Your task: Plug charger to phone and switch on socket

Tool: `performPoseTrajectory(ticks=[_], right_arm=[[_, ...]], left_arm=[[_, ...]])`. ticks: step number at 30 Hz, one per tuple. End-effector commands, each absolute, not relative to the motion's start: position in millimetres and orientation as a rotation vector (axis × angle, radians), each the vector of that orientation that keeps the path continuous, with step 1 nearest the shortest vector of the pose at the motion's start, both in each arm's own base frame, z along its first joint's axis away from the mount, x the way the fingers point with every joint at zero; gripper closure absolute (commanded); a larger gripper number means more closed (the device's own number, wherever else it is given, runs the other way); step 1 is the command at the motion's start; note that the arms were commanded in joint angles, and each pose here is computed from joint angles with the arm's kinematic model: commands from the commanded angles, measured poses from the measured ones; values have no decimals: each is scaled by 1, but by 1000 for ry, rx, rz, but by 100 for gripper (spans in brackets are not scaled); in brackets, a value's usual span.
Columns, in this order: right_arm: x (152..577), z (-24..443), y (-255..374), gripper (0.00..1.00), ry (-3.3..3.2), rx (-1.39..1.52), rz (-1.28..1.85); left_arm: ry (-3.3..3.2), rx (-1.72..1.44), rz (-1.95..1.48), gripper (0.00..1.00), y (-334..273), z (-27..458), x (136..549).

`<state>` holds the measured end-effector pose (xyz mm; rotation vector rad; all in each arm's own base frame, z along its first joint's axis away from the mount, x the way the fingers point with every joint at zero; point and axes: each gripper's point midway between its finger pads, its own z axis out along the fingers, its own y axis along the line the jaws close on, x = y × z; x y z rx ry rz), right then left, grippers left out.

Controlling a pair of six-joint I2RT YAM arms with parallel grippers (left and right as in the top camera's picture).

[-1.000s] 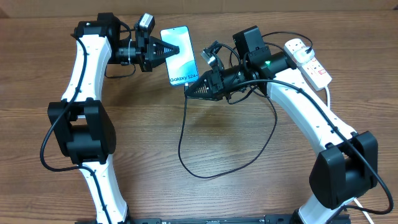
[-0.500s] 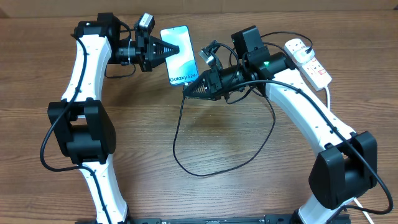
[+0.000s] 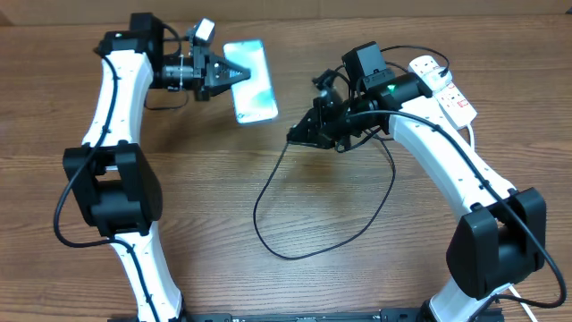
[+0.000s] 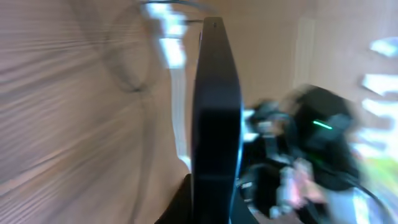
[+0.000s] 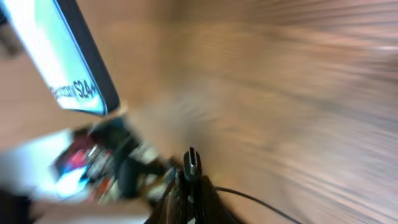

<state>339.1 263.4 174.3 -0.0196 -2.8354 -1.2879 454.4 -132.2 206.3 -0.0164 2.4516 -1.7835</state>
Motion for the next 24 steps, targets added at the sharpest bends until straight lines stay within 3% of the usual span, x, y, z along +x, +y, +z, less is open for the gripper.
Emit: performPoseTrajectory(ticks=[1, 7, 21, 24], right_arm=[[363, 132, 219, 96, -3102, -378, -792], [366, 99, 186, 96, -3248, -741, -314], [366, 4, 190, 96, -3234, -816, -38], [367, 3, 187, 78, -3230, -824, -36]], left_arm=[[2705, -178, -1371, 96, -94, 173, 457], [2849, -197, -1083, 96, -76, 146, 453], [2932, -104, -982, 96, -99, 137, 442], [2930, -103, -981, 96, -98, 137, 443]])
